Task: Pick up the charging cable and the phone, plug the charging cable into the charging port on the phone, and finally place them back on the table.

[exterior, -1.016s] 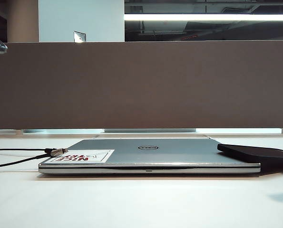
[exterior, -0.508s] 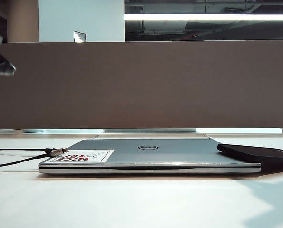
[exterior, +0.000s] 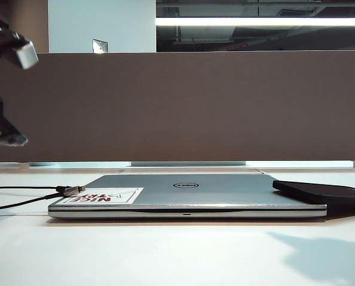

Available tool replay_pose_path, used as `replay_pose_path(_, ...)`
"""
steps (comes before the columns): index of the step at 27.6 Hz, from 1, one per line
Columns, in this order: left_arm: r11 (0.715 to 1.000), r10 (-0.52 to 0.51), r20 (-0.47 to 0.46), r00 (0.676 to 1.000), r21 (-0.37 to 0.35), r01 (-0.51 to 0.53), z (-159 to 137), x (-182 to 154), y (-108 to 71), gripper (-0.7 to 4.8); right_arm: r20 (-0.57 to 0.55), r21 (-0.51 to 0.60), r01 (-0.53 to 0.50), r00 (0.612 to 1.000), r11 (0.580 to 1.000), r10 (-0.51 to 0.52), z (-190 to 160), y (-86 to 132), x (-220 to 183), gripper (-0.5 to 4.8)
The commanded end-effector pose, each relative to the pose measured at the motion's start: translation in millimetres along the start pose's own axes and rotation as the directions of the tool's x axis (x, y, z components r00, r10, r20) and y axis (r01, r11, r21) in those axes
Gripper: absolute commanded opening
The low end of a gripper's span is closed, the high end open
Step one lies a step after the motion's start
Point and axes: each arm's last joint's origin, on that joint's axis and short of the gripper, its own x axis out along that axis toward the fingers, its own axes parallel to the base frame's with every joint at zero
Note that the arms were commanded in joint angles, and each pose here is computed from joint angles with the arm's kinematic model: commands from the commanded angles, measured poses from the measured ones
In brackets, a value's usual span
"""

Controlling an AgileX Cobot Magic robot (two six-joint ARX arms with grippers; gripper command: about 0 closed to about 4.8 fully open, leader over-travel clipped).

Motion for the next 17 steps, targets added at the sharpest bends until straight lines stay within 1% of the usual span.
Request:
replay_pose_path(1, 0.999, -0.037, 0.023, 0.999, 0.036, 0.037, 4.1, 5.4, -7.9, 0.53, 0.031, -0.002, -0.028, 0.999, 1.000, 0.028, 4.2, 0.2, -1.3, -0.04)
replay_pose_path(2, 0.998, -0.054, 0.031, 0.998, 0.045, 0.053, 5.8, 6.9, -11.7, 0.98, 0.031, -0.002, -0.027, 0.999, 1.000, 0.028, 4.3, 0.2, -1.4, -0.04)
replay_pose_path(5, 0.995, -0.080, 0.046, 0.996, 0.065, 0.077, 8.2, 10.5, -17.8, 1.89, 0.032, -0.001, -0.027, 0.999, 1.000, 0.027, 4.4, 0.1, -1.4, -0.04)
replay_pose_path(6, 0.993, -0.081, 0.045, 0.996, 0.084, 0.077, 7.9, 11.0, -18.0, 1.92, 0.033, -0.001, -0.026, 0.999, 1.000, 0.026, 4.5, 0.1, -1.6, -0.04)
replay_pose_path(8, 0.986, -0.085, 0.038, 0.996, 0.144, 0.078, 7.1, 11.8, -18.4, 1.93, 0.034, -0.001, -0.027, 0.999, 1.000, 0.027, 4.6, 0.2, -1.6, -0.04)
replay_pose_path(9, 0.976, -0.089, 0.030, 0.996, 0.201, 0.081, 6.0, 12.4, -19.0, 1.92, 0.035, -0.001, -0.027, 0.999, 1.000, 0.027, 4.6, 0.2, -1.6, -0.04)
replay_pose_path(11, 0.961, -0.096, 0.019, 0.995, 0.262, 0.088, 4.4, 14.2, -19.8, 1.92, 0.037, 0.000, -0.026, 0.999, 1.000, 0.026, 4.9, 0.1, -1.7, -0.04)
replay_pose_path(17, 0.958, -0.121, -0.027, 0.992, 0.257, 0.124, -2.5, 21.2, -23.5, 1.92, 0.038, 0.000, -0.026, 0.999, 1.000, 0.026, 4.9, 0.1, -1.7, -0.04)
